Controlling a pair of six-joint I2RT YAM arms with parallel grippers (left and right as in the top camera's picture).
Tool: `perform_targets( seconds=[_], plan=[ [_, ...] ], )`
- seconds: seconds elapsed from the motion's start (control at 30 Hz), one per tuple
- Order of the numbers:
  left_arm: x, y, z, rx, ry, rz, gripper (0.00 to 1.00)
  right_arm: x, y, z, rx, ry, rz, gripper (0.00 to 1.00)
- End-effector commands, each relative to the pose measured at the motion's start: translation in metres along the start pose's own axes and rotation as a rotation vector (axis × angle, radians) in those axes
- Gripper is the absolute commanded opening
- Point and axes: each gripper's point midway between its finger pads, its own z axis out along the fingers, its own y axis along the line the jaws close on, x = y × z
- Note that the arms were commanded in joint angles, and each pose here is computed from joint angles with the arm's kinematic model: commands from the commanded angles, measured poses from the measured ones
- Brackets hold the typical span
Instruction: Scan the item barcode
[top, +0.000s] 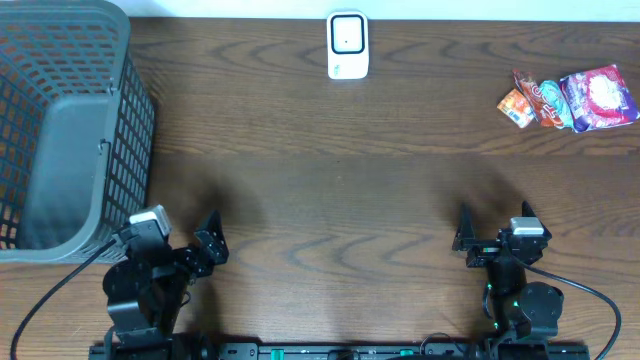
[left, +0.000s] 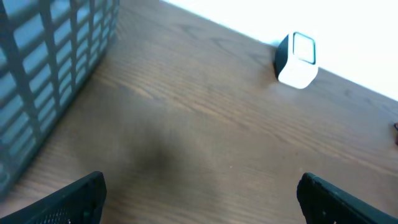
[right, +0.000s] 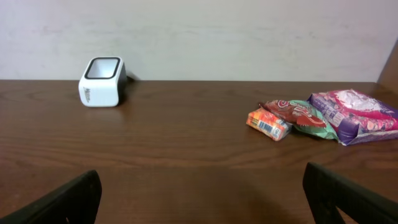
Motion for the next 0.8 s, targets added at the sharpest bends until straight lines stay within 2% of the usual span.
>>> perform_targets(
  seconds=[0.0,0.37,0.63,0.77],
  plan=[
    [-0.004,0.004,0.002,-0.005,-0.062,0.059,0.98,0.001,-0.002,0.000,0.010,0.000,0.001,0.99],
    [-0.030,-0.016,0.010,0.163,-0.383,0.141,0.98,0.001,-0.002,0.000,0.010,0.000,0.001,0.99],
    [-0.032,-0.028,0.006,0.222,-0.502,0.240,0.98,0.001,-0.002,0.000,0.010,0.000,0.001,0.99],
    [-0.026,-0.030,0.010,0.224,-0.486,0.270,0.98,0.001,-0.002,0.000,0.010,0.000,0.000,0.99]
  ],
)
